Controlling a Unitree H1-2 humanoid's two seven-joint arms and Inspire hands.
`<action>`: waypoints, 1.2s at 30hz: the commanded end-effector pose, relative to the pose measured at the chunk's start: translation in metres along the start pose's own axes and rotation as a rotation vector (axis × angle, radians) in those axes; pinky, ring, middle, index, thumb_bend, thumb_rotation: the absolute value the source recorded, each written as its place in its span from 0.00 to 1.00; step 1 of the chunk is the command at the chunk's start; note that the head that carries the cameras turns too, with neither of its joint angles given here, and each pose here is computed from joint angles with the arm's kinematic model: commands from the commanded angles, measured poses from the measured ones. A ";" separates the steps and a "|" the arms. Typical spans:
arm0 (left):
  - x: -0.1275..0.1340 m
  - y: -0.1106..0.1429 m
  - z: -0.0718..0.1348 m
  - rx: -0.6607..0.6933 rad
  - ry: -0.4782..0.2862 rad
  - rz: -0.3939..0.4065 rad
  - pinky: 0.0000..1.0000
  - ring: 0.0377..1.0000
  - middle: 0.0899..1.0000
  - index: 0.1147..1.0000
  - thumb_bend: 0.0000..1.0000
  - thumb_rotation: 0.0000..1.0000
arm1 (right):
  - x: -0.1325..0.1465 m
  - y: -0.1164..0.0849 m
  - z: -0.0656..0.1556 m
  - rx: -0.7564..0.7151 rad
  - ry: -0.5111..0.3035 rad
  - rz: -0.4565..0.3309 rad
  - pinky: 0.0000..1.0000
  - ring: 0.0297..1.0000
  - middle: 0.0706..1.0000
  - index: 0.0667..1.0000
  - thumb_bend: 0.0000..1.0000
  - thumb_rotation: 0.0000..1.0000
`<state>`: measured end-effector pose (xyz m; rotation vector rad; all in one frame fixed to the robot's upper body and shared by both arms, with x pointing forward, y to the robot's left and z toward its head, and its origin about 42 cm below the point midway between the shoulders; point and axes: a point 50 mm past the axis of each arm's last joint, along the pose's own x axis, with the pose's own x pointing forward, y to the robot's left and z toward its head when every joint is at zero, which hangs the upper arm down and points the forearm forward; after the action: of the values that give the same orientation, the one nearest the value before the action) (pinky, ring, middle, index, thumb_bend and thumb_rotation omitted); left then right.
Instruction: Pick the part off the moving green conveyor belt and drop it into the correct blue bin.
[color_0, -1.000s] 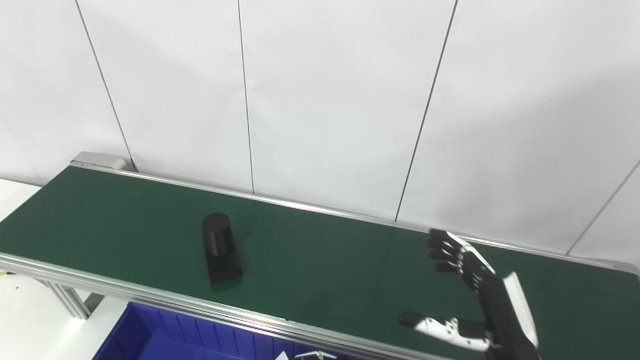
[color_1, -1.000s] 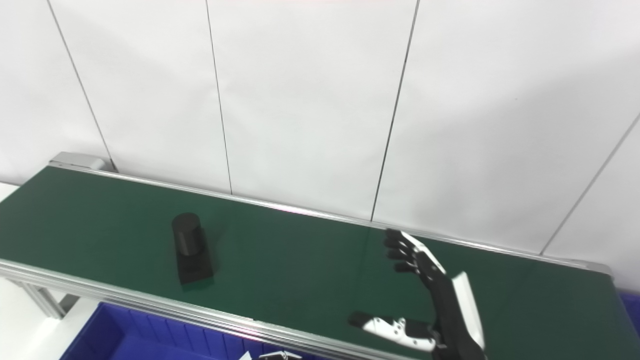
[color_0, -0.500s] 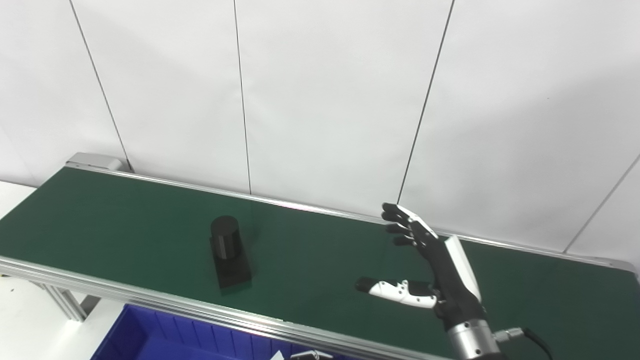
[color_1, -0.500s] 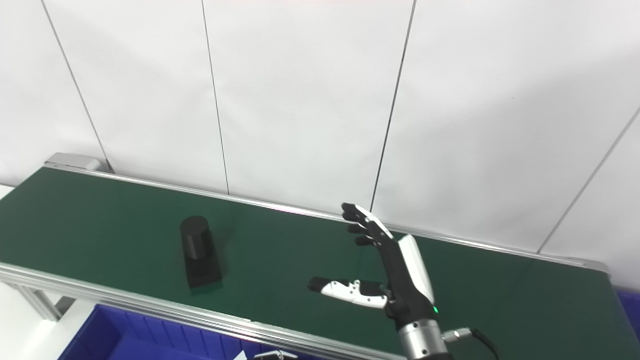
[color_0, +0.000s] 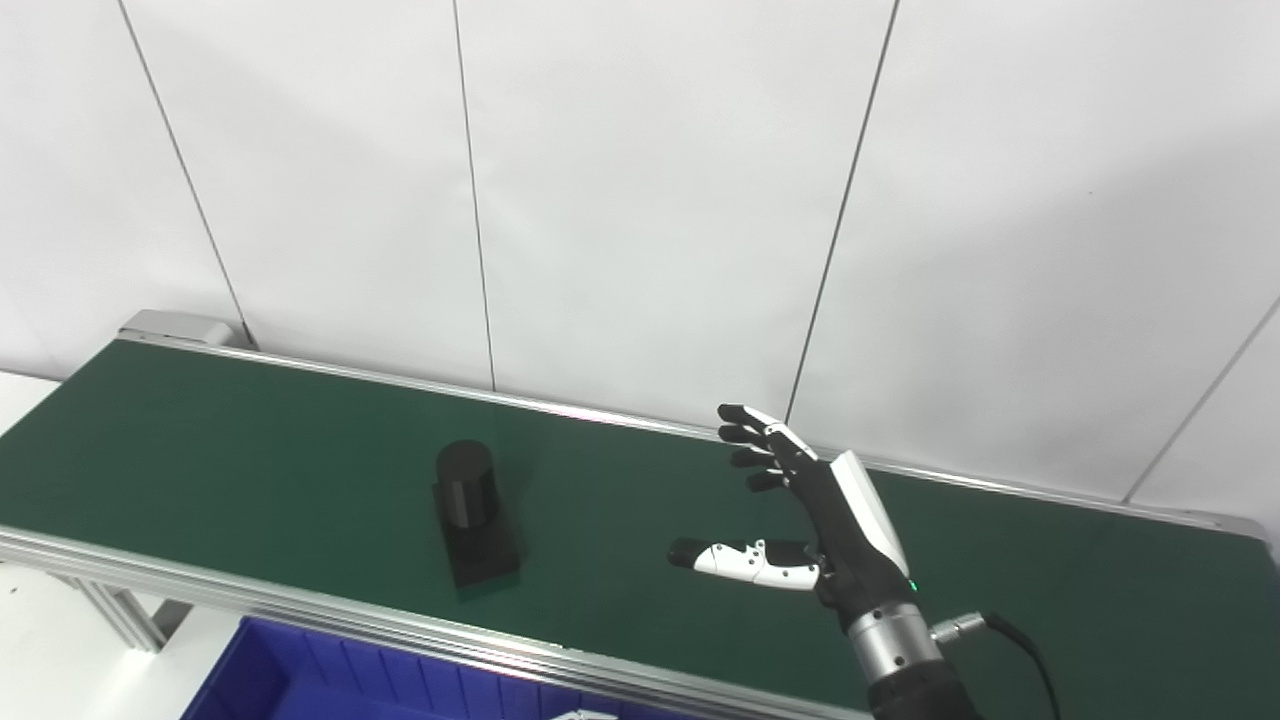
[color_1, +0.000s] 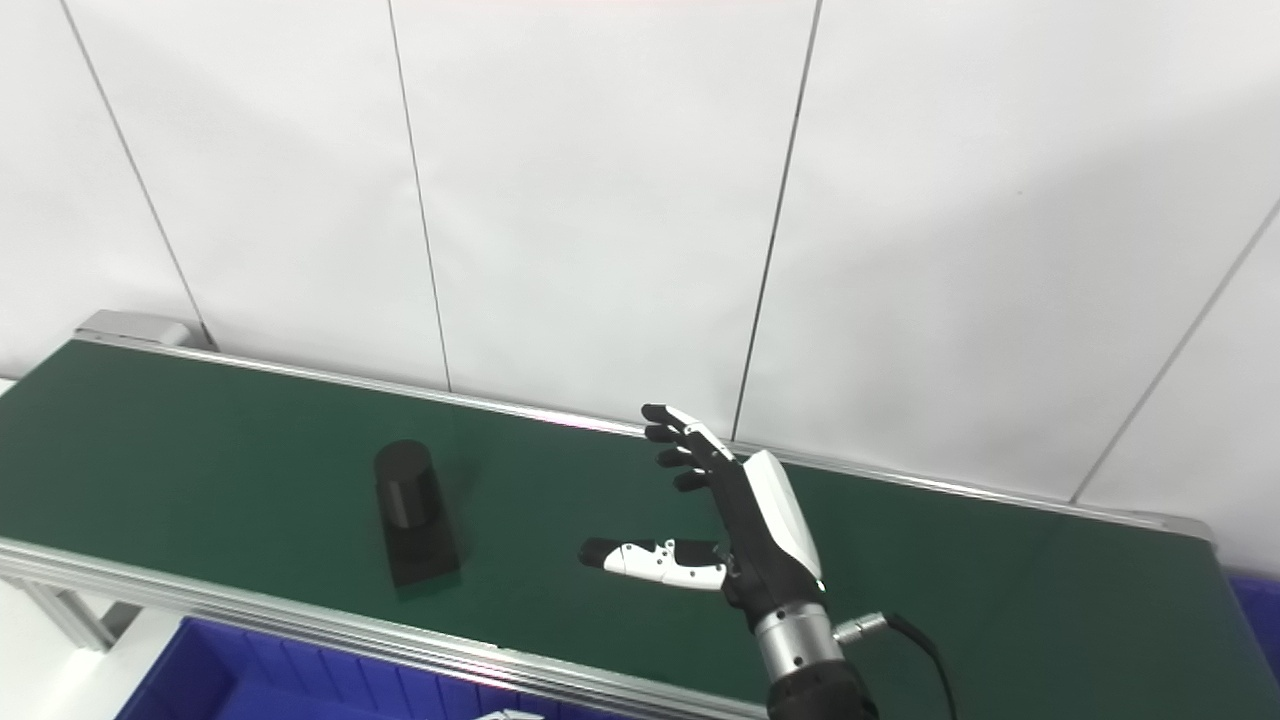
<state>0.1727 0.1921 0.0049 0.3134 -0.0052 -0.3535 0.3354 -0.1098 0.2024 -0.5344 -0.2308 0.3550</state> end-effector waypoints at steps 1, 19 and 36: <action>0.013 0.002 0.010 -0.023 -0.071 0.039 0.62 0.67 0.69 0.67 0.97 0.12 | 0.014 -0.001 0.015 -0.020 -0.045 -0.007 0.68 0.77 0.83 0.88 0.79 0.37; 0.021 -0.003 0.010 0.031 -0.095 0.003 0.59 0.65 0.65 0.64 0.96 0.17 | 0.073 0.037 0.026 -0.137 -0.003 0.091 0.70 0.81 0.90 0.96 0.82 0.39; 0.020 -0.005 0.011 0.016 -0.099 -0.003 0.59 0.65 0.65 0.63 0.98 0.21 | 0.116 0.072 0.021 -0.174 0.075 0.177 0.79 0.87 0.94 0.98 0.85 0.42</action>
<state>0.1835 0.1787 0.0037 0.3349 -0.0410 -0.3836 0.4095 -0.0169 0.1662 -0.7552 -0.0382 0.4969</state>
